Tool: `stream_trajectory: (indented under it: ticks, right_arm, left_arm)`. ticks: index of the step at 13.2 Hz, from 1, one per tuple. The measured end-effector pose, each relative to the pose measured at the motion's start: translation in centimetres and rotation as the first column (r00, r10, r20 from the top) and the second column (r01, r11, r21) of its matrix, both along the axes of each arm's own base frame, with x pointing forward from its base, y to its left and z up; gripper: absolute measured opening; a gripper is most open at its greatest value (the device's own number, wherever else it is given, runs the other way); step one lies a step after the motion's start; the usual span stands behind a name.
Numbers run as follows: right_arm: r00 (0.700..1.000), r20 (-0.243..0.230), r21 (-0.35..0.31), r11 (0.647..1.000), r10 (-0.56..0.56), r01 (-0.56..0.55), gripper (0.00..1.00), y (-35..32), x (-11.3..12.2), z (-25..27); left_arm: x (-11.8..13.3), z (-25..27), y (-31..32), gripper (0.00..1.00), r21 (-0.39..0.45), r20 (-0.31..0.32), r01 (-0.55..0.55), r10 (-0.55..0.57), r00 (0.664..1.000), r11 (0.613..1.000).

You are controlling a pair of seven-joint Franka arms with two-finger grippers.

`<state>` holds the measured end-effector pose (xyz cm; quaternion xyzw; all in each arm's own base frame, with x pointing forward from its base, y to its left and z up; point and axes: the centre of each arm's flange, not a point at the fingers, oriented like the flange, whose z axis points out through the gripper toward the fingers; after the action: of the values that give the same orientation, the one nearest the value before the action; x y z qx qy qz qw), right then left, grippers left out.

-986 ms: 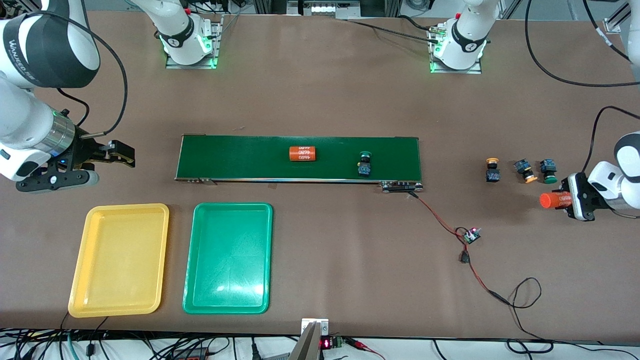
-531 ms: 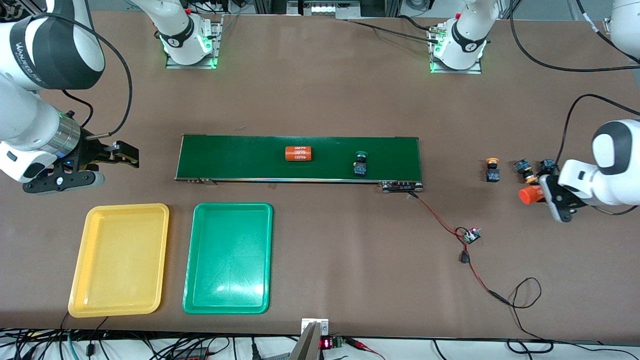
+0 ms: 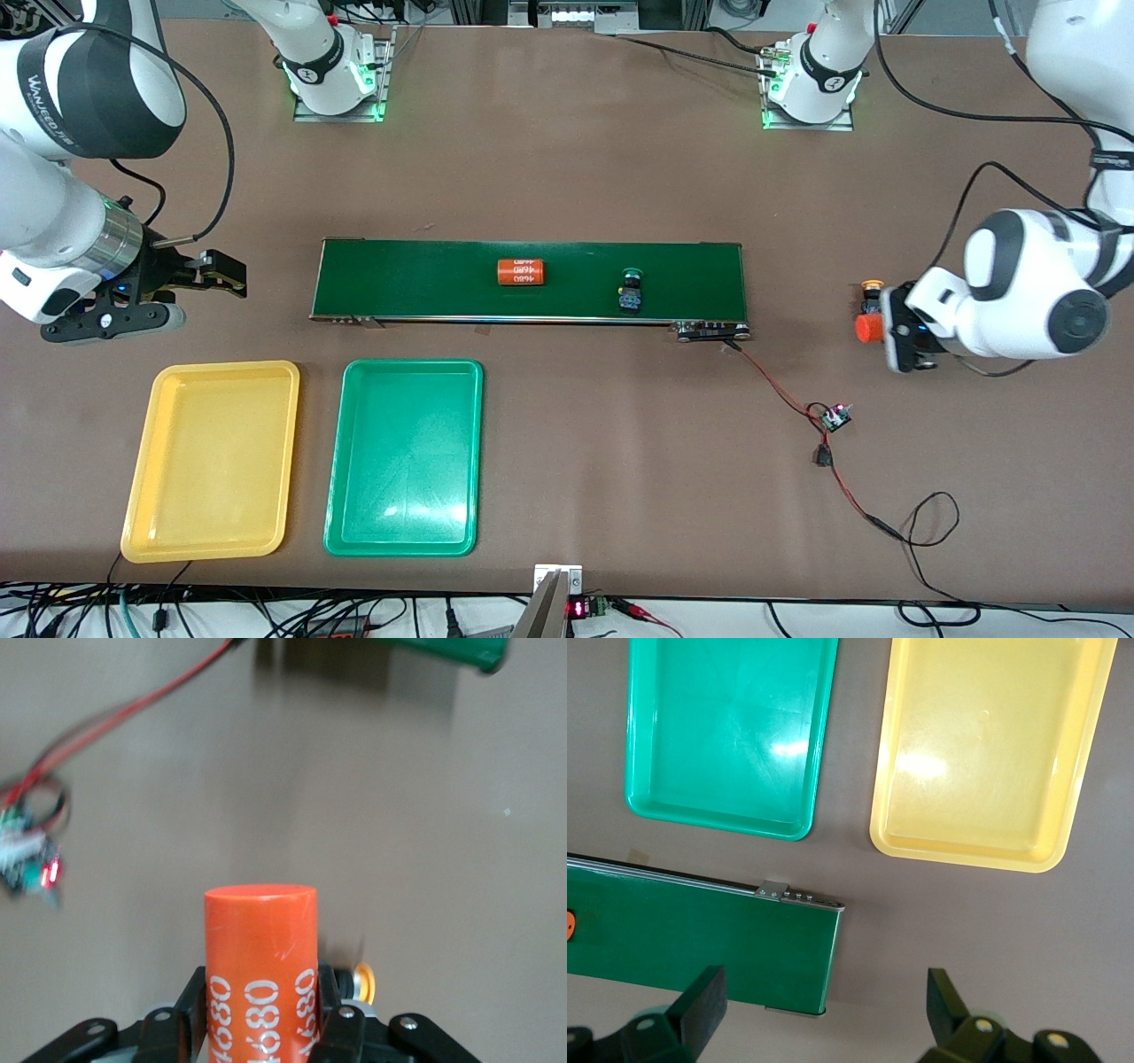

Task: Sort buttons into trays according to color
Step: 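Lift the orange cylinder with the left gripper toward the belt, then lower the cylinder onto the belt and open the left gripper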

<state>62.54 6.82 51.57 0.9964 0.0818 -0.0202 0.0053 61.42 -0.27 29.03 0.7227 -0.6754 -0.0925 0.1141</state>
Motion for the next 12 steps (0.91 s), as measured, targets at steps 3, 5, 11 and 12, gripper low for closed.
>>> stream_trajectory:
  ticks: [3,5,11,12]
  right_arm:
    - [1.0,0.0,0.0,1.0,0.004,-0.004,1.0,0.3,0.0,0.0]
    - [1.0,0.0,0.0,1.0,0.0,0.0,1.0,0.1,0.0,0.0]
    - [0.996,-0.086,0.024,1.0,-0.017,0.019,1.0,-0.4,-1.1,-0.2]
    - [0.994,-0.103,0.031,0.999,-0.017,0.02,1.0,-0.3,-1.6,0.1]
  left_arm:
    - [-1.0,1.3,-6.1,0.5,-0.028,0.013,0.113,-0.113,0.994,0.993]
    - [-1.8,1.7,-10.8,0.5,-0.045,0.018,0.191,-0.191,0.981,0.981]
    - [-5.5,-0.5,-18.0,0.5,-0.14,-0.027,0.243,-0.249,0.968,0.96]
    - [-5.9,-1.4,-18.1,0.5,-0.157,-0.022,0.226,-0.232,0.972,0.961]
